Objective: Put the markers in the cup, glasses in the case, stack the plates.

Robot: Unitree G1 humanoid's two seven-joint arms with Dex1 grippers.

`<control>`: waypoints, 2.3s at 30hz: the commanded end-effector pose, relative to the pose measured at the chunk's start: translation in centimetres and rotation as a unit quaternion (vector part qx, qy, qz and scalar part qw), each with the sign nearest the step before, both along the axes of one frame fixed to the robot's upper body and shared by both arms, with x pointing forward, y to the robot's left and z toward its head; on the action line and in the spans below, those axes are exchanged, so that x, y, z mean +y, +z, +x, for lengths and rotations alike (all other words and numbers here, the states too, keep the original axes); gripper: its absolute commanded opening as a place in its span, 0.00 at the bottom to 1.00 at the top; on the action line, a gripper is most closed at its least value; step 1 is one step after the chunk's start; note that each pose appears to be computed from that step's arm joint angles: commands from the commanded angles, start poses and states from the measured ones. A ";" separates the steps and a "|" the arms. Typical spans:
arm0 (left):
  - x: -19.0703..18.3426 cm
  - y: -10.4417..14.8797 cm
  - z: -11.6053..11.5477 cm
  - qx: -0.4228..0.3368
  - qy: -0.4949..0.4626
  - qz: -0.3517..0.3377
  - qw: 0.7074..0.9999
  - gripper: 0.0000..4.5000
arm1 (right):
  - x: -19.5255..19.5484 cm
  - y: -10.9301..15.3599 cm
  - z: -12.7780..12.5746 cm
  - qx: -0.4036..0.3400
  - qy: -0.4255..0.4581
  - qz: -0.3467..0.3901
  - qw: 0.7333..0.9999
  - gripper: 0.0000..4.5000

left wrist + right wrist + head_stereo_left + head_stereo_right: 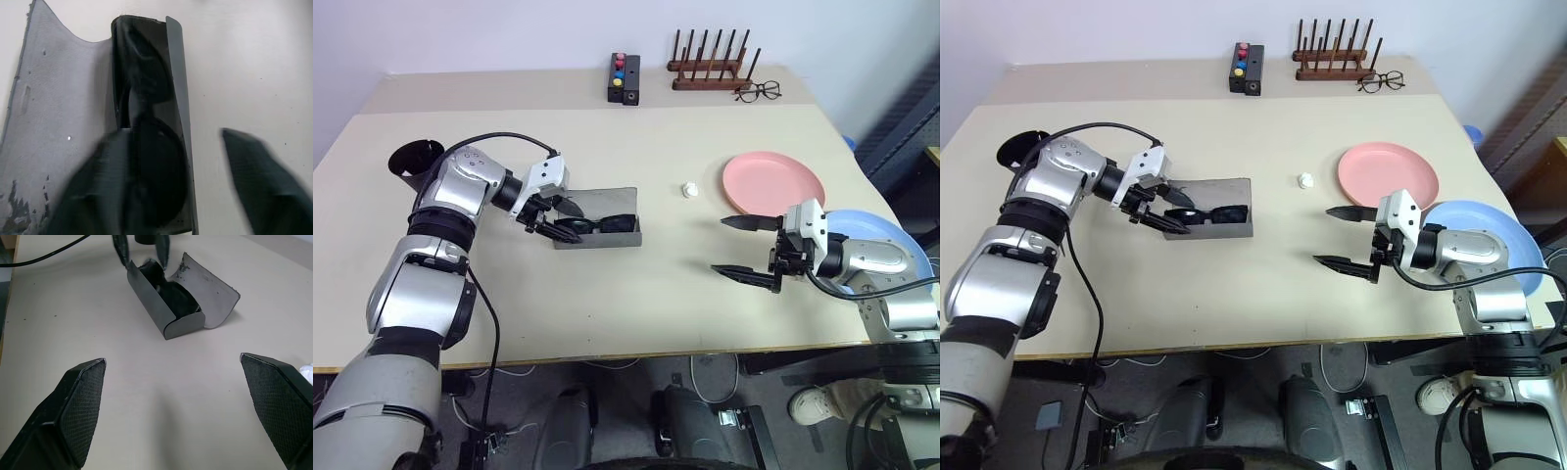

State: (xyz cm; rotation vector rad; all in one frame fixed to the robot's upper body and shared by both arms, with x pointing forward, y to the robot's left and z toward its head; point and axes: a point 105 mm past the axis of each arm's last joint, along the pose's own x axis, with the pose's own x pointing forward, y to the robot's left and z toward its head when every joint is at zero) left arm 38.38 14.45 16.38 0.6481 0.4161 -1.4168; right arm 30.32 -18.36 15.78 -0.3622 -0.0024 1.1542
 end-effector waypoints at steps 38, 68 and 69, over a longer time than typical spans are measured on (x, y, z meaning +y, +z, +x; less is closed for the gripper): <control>-2.7 1.3 6.5 -0.155 0.261 -0.071 0.950 0.00 | -1.1 0.3 -0.7 -0.032 -0.054 0.009 0.998 1.00; -2.6 2.1 0.1 -0.145 0.240 -0.141 0.950 0.00 | -4.4 -0.8 -1.5 -0.017 -0.123 0.022 0.992 1.00; -2.7 3.6 0.2 -0.160 0.240 -0.174 0.941 0.00 | -4.5 -0.6 -1.4 -0.021 -0.128 0.025 0.991 1.00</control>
